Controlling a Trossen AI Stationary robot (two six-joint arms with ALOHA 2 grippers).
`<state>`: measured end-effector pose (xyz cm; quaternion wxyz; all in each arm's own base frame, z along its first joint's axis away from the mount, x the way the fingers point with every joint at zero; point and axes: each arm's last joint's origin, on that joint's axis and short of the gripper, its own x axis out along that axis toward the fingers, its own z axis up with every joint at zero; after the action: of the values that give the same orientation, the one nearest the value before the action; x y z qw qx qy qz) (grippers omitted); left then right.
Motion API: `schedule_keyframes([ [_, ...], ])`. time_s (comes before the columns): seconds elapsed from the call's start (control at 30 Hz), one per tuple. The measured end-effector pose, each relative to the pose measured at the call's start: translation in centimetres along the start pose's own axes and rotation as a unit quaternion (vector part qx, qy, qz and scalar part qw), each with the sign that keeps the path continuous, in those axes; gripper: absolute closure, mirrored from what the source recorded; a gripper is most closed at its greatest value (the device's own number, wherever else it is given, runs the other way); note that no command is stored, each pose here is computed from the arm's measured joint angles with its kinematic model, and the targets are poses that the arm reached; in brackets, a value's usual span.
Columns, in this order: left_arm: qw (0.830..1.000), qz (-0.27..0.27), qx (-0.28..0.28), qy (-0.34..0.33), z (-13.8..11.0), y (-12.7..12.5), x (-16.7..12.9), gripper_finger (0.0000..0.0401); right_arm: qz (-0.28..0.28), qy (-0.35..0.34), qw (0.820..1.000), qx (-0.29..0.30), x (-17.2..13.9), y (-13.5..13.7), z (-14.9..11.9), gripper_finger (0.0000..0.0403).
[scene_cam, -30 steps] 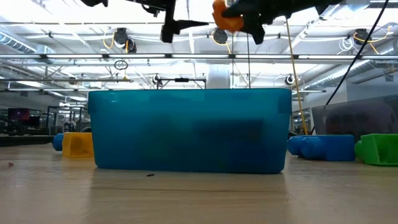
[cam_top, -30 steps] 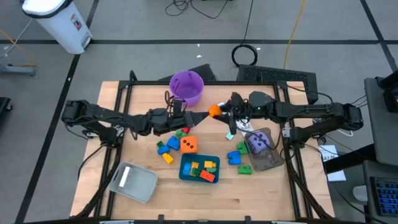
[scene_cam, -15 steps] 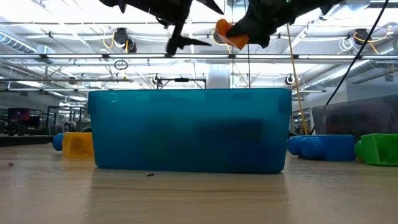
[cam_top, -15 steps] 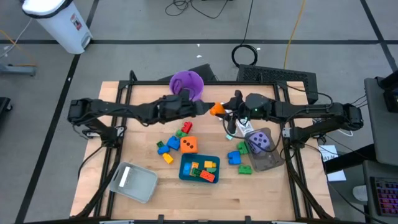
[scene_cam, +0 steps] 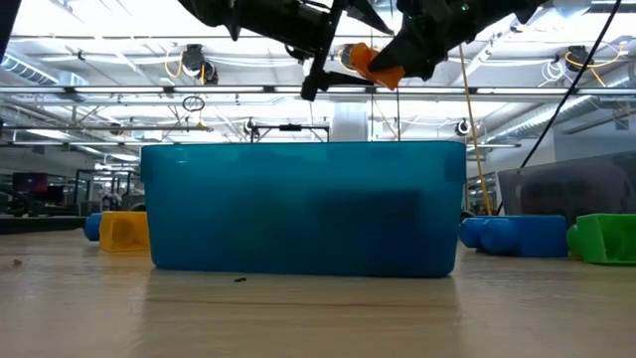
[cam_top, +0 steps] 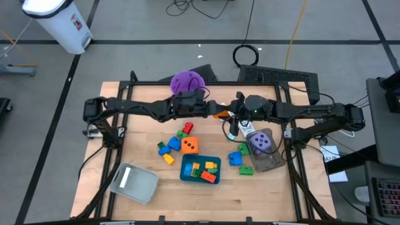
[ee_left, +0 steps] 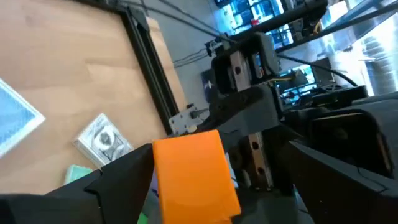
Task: Pick & Place Toys
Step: Put the orange game piece into the blue bin
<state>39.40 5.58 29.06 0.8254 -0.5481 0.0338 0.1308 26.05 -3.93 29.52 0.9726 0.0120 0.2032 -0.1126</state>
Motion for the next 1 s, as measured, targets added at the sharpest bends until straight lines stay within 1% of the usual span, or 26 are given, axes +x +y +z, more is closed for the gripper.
schedule_keyframes([
  [0.1, 1.0, 0.005, -0.01, 0.01, -0.2, 0.2, 0.2, 0.0037, -0.008, 0.004, 1.0, 0.0, 0.0, 0.0, -0.1, 0.0259],
  [0.2, 1.0, 0.012, -0.01, 0.017, -0.3, 0.5, 0.3, 0.0053, -0.01, 0.01, 1.0, -0.001, 0.0, -0.1, -0.2, 0.0257],
  [0.27, 1.0, 0.011, -0.01, 0.019, -0.3, 0.5, 0.4, 0.0077, -0.009, 0.014, 1.0, -0.004, 0.0, -0.1, -0.3, 0.026],
  [0.53, 1.0, 0.02, -0.01, 0.02, -0.4, 0.7, 0.4, 0.0193, -0.008, 0.018, 1.0, -0.007, -0.1, 0.0, -0.3, 0.0254],
  [0.7, 0.999, 0.029, -0.011, 0.022, -0.5, 0.9, 0.4, 0.0245, -0.005, 0.023, 1.0, -0.013, -0.1, 0.2, -0.4, 0.0256],
  [0.8, 0.999, 0.028, -0.004, 0.022, -0.5, 0.9, 0.4, 0.026, -0.004, 0.024, 1.0, -0.017, -0.1, 0.5, -0.5, 0.0237],
  [1.0, 0.999, 0.015, 0.022, 0.022, -0.3, 0.4, 0.1, 0.025, 0.002, 0.021, 1.0, -0.015, -1.3, 0.4, -0.2, 0.0182],
])
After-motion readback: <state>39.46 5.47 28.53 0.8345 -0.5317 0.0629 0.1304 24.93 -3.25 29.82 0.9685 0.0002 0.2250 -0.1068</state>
